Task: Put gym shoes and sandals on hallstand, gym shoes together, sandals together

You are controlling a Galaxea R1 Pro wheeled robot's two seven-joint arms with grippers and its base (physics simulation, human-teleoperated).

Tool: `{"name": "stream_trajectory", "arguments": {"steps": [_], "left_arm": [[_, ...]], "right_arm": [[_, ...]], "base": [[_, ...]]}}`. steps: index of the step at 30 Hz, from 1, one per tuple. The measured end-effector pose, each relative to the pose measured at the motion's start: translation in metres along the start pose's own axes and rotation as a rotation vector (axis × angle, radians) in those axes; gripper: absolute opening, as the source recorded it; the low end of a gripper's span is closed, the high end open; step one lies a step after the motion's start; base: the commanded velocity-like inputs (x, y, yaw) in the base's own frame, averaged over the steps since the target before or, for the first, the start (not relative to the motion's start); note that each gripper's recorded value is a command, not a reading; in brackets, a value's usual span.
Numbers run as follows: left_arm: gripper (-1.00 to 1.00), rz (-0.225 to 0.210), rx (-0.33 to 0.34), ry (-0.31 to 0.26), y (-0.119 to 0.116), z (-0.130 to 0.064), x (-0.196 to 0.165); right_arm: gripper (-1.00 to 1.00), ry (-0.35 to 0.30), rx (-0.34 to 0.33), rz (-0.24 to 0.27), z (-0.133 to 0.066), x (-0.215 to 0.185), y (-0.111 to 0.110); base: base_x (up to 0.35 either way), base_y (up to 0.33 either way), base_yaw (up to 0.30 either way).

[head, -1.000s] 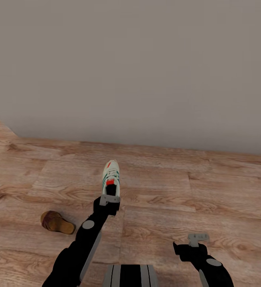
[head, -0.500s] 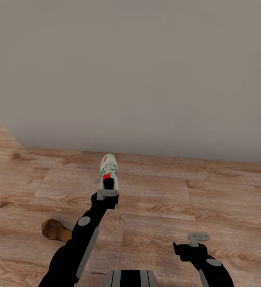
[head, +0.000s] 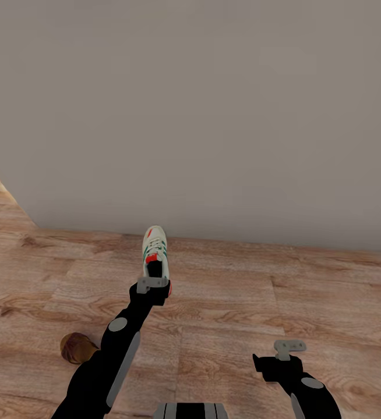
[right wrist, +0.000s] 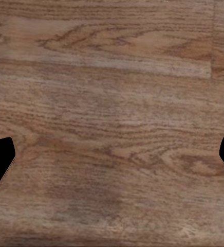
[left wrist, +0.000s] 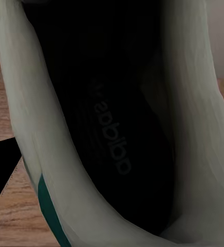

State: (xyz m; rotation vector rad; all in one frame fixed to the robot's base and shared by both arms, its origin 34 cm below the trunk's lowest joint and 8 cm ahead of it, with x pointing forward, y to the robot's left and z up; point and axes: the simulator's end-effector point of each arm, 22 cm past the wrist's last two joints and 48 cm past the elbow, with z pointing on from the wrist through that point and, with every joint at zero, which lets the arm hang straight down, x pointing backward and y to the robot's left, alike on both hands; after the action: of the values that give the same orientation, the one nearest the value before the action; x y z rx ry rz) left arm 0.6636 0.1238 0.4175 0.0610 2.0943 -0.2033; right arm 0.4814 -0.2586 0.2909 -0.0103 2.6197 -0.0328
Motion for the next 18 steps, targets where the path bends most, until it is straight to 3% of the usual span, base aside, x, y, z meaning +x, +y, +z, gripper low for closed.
{"name": "stream_trajectory", "arguments": {"steps": [18], "left_arm": [[-1.0, 0.016, 0.003, -0.097, -0.006, -0.026, -0.055]], "right_arm": [[1.0, -0.101, 0.0, 0.003, -0.028, -0.039, -0.001]], "base": [[0.0, 0.0, 0.0]]}}
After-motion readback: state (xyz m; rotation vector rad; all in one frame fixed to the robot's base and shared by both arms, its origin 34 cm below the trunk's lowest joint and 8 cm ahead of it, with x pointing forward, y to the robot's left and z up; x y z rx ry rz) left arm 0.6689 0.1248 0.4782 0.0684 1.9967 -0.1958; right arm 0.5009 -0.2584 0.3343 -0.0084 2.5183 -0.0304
